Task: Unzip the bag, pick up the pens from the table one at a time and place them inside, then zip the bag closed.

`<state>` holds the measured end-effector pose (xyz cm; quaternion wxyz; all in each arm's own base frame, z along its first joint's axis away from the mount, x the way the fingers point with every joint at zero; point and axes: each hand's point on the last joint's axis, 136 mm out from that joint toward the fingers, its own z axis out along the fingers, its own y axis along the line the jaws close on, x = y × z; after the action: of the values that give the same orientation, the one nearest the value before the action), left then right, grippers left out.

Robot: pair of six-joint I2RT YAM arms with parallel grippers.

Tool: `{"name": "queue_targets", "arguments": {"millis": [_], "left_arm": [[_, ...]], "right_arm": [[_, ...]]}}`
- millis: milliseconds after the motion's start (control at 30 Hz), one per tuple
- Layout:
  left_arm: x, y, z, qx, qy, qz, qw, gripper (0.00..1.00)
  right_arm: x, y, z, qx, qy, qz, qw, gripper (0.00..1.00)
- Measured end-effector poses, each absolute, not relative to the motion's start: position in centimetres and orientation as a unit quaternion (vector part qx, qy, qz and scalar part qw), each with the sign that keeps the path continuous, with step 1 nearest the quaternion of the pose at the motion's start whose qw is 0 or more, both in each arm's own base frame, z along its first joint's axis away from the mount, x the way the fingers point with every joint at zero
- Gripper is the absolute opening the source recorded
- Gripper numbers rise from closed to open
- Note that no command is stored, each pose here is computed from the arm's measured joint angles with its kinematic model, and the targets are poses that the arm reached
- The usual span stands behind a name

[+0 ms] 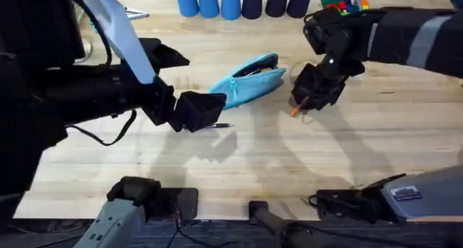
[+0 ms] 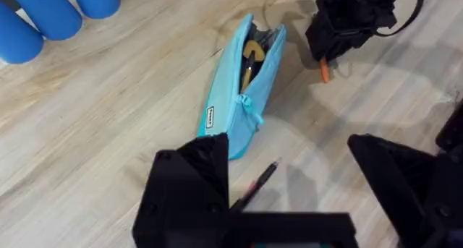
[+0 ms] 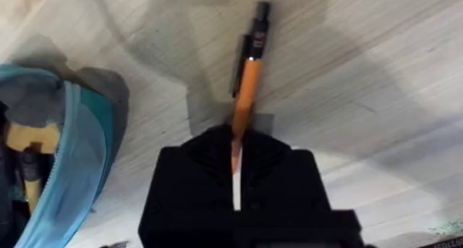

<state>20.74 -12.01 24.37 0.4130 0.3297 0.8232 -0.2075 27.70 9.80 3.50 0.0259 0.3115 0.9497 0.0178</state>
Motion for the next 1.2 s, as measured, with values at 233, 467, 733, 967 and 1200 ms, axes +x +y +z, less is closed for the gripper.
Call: {"name": "queue_targets", "arguments": {"millis": [233, 467, 733, 967, 1200], "left_arm": [[20.7, -12.0, 24.4, 0.330, 0.823, -0.208, 0.413, 0.995], [20.7, -12.0, 24.4, 0.330, 0.823, -0.207, 0.413, 0.995], [20.7, -12.0, 24.4, 0.330, 0.823, -0.208, 0.413, 0.996], [20.7, -12.0, 24.4, 0.330, 0.823, -0.207, 0.413, 0.995], [20.7, -12.0, 24.4, 0.330, 0.823, -0.207, 0.413, 0.995]], "right_arm": [[27.7, 9.8, 3.6, 0.312, 0.950, 0.019, 0.025, 0.036], [27.3, 9.1, 3.9, 0.309, 0.951, 0.019, 0.007, 0.031], [34.6, 8.9, 10.2, 0.184, 0.974, 0.068, 0.114, 0.031], [40.7, 10.4, 17.8, -0.022, 0.962, 0.076, 0.261, 0.031], [41.7, 12.6, 20.0, -0.243, 0.916, 0.071, 0.311, 0.031]]}}
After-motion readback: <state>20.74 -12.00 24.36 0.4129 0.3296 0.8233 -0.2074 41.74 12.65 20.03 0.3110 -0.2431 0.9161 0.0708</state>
